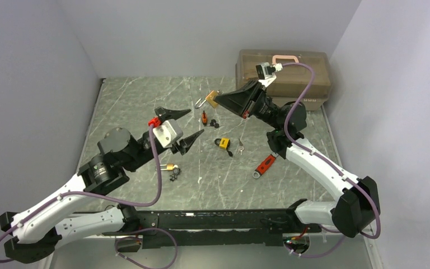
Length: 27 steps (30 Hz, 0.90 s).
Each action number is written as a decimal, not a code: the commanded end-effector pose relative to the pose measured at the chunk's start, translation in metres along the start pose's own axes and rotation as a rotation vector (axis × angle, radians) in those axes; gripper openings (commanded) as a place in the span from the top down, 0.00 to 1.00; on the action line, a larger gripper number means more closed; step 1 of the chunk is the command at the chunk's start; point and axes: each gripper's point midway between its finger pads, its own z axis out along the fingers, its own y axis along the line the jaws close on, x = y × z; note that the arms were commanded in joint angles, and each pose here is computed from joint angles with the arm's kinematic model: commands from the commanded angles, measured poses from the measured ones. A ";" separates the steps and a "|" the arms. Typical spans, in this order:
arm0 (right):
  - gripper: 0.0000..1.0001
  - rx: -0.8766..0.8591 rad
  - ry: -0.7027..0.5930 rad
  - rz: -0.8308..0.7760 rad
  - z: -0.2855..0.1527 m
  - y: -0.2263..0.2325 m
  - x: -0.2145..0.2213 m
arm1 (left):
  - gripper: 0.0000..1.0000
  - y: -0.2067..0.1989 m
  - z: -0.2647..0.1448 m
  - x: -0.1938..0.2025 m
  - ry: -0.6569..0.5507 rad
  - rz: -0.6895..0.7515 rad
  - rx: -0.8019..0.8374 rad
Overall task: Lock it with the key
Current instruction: Pick up the lock from the center of the board, then lock the lock.
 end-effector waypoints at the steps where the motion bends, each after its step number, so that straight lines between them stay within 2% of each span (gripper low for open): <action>1: 1.00 -0.018 -0.074 -0.030 0.000 0.019 -0.013 | 0.32 0.035 -0.010 -0.045 -0.163 0.027 -0.176; 10: 1.00 -0.018 -0.057 -0.009 0.004 0.016 -0.006 | 0.36 0.040 -0.005 -0.056 -0.192 0.052 -0.196; 21: 1.00 -0.010 -0.059 -0.024 0.005 0.015 -0.004 | 0.65 0.032 0.005 -0.053 -0.184 0.056 -0.154; 27: 1.00 -0.005 -0.050 -0.030 0.004 0.013 0.000 | 0.73 0.028 0.004 -0.053 -0.187 0.033 -0.141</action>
